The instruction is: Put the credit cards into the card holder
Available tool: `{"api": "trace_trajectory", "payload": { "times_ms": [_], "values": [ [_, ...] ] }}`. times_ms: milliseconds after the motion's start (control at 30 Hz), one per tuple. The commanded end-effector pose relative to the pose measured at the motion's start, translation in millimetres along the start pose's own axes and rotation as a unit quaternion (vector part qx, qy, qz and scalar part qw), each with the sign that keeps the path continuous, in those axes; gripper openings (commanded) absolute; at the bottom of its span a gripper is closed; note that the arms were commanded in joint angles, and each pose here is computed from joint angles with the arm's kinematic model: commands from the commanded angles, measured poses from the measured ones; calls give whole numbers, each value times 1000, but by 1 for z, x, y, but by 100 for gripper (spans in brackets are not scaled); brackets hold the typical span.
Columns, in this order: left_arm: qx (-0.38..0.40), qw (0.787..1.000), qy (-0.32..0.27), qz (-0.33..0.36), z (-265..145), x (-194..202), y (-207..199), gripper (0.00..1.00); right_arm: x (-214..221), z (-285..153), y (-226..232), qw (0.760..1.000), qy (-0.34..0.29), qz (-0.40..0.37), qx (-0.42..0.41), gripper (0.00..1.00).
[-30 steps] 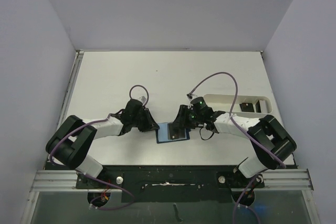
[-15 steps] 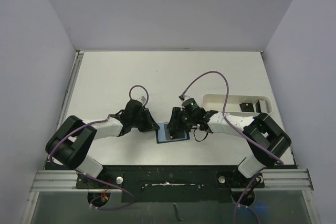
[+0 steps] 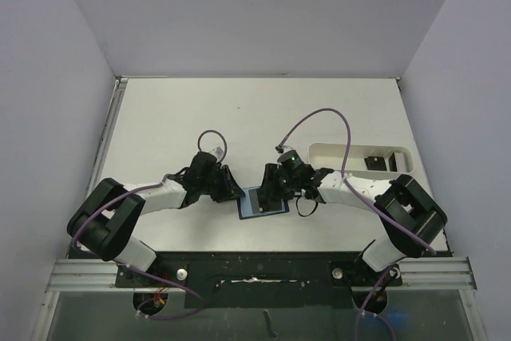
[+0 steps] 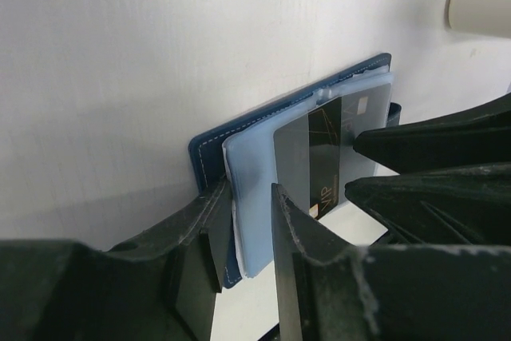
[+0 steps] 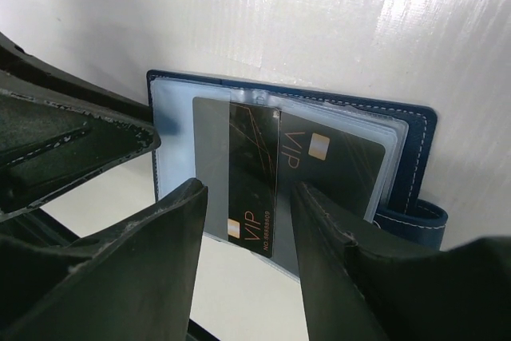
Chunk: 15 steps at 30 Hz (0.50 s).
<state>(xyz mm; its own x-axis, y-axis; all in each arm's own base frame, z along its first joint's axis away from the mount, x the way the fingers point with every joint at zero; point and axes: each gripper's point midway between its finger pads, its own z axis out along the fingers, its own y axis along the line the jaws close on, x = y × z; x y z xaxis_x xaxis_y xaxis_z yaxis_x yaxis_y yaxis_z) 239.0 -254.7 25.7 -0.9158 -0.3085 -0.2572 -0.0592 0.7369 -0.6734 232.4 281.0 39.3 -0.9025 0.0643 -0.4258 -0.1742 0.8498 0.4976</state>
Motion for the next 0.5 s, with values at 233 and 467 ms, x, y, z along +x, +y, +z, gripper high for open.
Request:
{"api": "trace_trajectory", "payload": {
  "times_ms": [233,467],
  "values": [
    [22,1000,5,-4,-6,10,-2,27,-1,5,17,1000,-2,3,-19,48],
    [27,1000,2,1,-5,6,-6,27,0,12,38,999,6,-5,-53,48]
  ]
}}
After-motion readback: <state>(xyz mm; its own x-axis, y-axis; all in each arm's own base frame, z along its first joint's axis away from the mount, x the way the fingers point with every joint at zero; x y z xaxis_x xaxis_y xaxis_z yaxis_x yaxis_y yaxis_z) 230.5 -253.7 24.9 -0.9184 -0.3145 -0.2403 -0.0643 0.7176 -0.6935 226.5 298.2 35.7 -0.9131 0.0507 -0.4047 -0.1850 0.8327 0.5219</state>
